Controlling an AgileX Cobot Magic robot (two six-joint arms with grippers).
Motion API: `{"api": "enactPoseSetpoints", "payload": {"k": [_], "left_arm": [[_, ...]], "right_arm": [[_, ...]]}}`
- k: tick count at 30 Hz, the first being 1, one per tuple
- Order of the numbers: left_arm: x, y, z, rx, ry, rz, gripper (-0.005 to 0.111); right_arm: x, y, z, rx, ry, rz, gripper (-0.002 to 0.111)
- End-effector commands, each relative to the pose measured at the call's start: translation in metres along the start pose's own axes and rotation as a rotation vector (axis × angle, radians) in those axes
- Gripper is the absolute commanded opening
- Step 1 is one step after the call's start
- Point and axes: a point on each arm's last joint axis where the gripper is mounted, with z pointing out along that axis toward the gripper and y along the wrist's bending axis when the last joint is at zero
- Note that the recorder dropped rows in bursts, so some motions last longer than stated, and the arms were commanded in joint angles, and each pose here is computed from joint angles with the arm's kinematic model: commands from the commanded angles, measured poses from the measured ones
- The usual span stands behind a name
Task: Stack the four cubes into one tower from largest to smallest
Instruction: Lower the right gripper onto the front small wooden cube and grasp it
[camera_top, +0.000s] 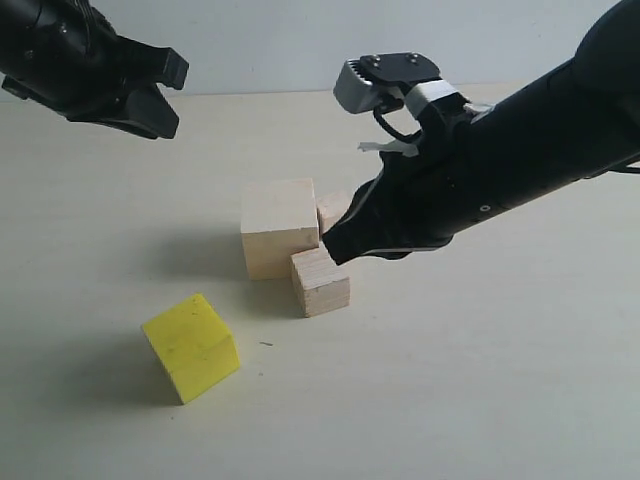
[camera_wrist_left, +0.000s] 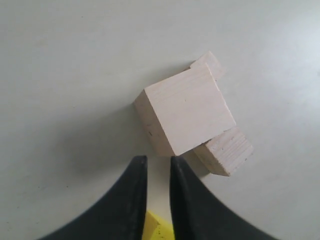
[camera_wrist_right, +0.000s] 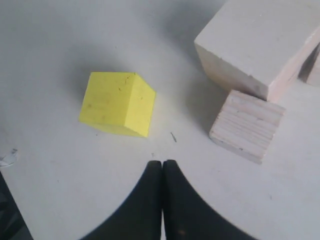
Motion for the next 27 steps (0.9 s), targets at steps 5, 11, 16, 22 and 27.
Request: {"api": "enactPoseSetpoints", "payload": {"k": [5, 11, 16, 22, 27], "left_arm": [[-0.004, -0.001, -0.009, -0.013, -0.048, 0.014, 0.019], [-0.006, 0.0, -0.009, -0.027, -0.063, 0.024, 0.019], [-0.006, 0.0, -0.009, -0.026, -0.063, 0.021, 0.019], [-0.007, -0.001, -0.009, -0.014, -0.08, 0.008, 0.019], [-0.008, 0.0, -0.009, -0.016, -0.087, 0.007, 0.019]], "right_arm": [[-0.007, -0.004, 0.0, 0.049, -0.061, 0.035, 0.0], [-0.011, -0.008, -0.001, 0.095, -0.109, 0.033, 0.0], [-0.011, -0.011, 0.003, 0.104, -0.106, 0.043, 0.0], [-0.011, -0.026, 0.027, 0.133, -0.076, 0.178, 0.0], [-0.027, -0.025, 0.037, 0.125, -0.068, 0.232, 0.0]]}}
